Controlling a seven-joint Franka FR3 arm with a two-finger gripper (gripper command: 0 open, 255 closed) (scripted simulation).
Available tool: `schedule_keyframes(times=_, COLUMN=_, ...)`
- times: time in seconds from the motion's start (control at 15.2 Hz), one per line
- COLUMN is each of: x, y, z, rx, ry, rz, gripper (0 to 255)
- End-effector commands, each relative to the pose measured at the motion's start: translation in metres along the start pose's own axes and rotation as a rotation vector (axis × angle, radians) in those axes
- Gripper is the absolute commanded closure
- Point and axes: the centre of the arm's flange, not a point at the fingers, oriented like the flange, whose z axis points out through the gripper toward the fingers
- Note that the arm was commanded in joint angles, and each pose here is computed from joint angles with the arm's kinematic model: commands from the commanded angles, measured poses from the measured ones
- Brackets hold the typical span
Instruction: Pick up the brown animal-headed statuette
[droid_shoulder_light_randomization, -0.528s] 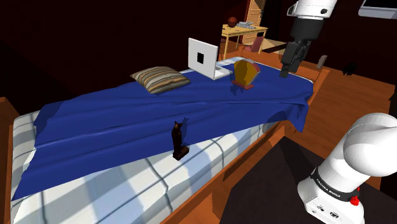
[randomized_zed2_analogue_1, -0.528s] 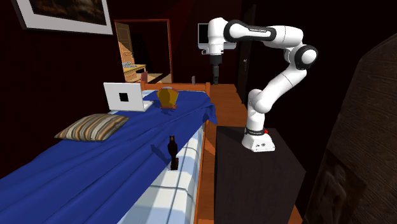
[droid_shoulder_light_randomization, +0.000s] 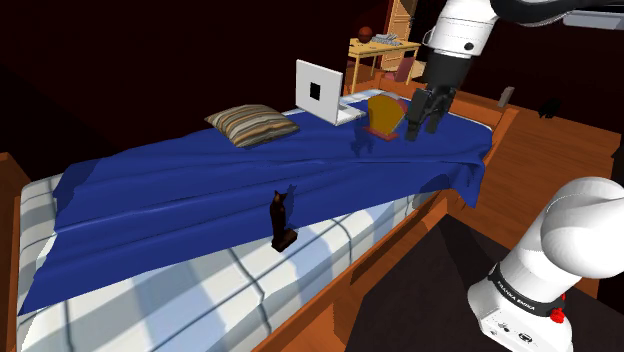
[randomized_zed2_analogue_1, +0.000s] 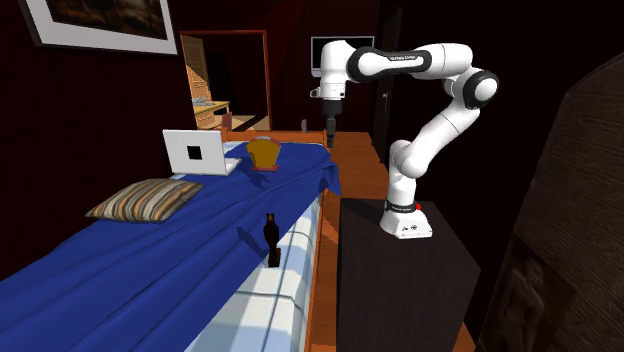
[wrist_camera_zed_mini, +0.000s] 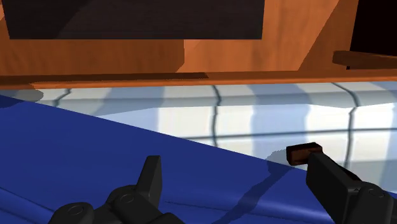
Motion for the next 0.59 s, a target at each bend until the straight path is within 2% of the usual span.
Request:
schedule_keyframes(times=0.0, x=0.009, y=-0.019, z=0.014, rx=0.007, ry=0.020, rz=0.012, gripper=0)
schedule_keyframes(times=0.53, x=0.048, y=-0.091, z=0.069, rx=0.029, ry=0.093, rz=0.053, gripper=0)
